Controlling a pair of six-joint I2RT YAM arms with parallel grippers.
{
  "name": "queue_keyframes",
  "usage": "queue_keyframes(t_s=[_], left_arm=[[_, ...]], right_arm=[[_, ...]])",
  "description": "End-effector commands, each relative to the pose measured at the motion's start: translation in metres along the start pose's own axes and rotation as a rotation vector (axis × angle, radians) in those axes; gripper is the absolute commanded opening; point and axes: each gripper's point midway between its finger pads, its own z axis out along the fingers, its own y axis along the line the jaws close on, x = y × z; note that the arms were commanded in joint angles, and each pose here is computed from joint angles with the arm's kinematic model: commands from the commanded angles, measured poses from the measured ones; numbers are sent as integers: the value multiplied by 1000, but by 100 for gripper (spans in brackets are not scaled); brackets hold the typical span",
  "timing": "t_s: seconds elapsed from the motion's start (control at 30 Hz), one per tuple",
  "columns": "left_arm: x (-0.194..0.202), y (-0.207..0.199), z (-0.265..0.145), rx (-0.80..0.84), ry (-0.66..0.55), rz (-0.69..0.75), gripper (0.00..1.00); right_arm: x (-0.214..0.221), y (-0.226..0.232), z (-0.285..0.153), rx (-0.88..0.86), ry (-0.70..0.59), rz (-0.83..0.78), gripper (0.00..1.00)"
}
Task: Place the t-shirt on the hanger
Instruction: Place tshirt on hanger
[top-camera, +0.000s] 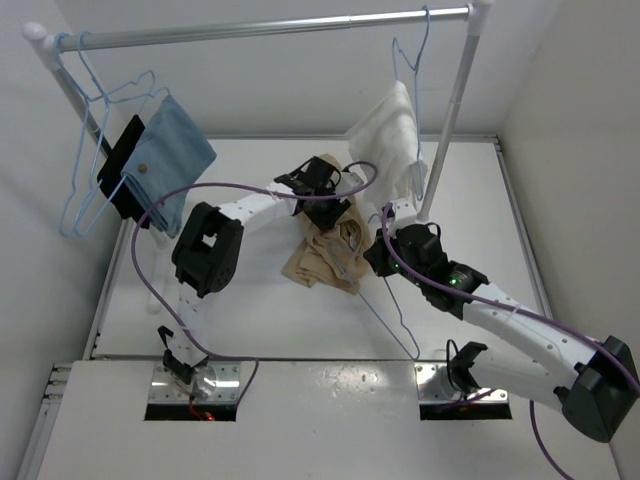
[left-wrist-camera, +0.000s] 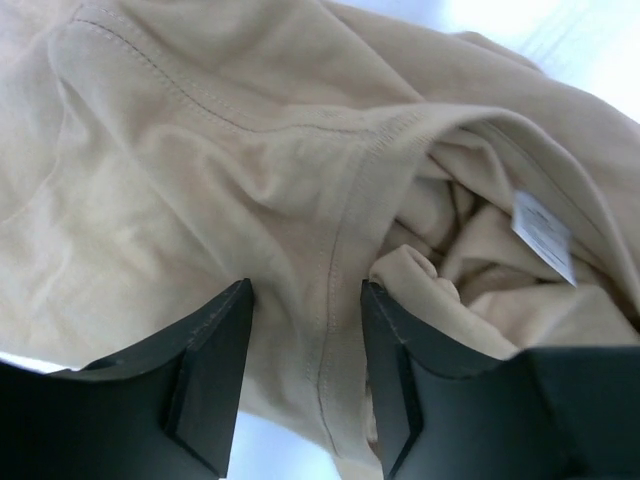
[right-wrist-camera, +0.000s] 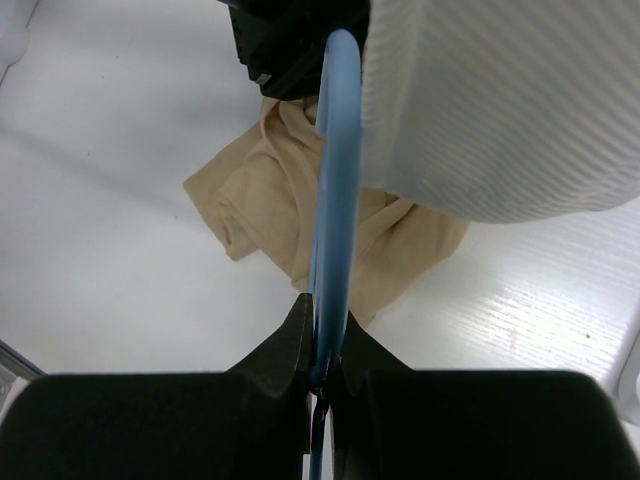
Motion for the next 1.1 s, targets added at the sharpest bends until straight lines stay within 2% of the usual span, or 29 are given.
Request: queue_keyframes(t_s=[0.0, 0.13, 0.27, 0.33, 0.37, 0.43, 0.57, 0.6, 0.63, 0.77, 0.97, 1.07], left_arm=[[-20, -12, -27, 38, -73, 1, 53], [6, -6, -24, -4, -3, 29, 53], [16, -3, -20, -20, 31, 47, 53], [17, -2, -21, -30, 34, 47, 46], [17, 0, -21, -40, 38, 48, 34], [8, 2, -23, -46, 17, 50, 20], [1, 5, -39, -63, 1, 61, 9], [1, 9, -44, -69, 2, 65, 2], [-2, 10, -47, -72, -8, 66, 0], [-11, 14, -69, -94, -31, 20, 0], [-19, 3, -104, -59, -47, -2, 1], [6, -7, -105, -27, 18, -10, 1]], right_arm=[[2, -4, 0, 19, 10, 2, 0], [2, -4, 0, 19, 10, -8, 0], [3, -3, 0, 11, 14, -8, 0], [3, -3, 0, 11, 14, -8, 0], [3, -3, 0, 11, 14, -8, 0], [3, -3, 0, 11, 14, -8, 0], [5, -3, -1, 14, 22, -9, 0], [5, -3, -1, 14, 22, -9, 0], [5, -3, -1, 14, 22, -9, 0], [6, 0, -1, -3, 29, -9, 0], [-25, 23, 1, -80, -19, -37, 0], [-42, 35, 2, -116, -36, -36, 0]])
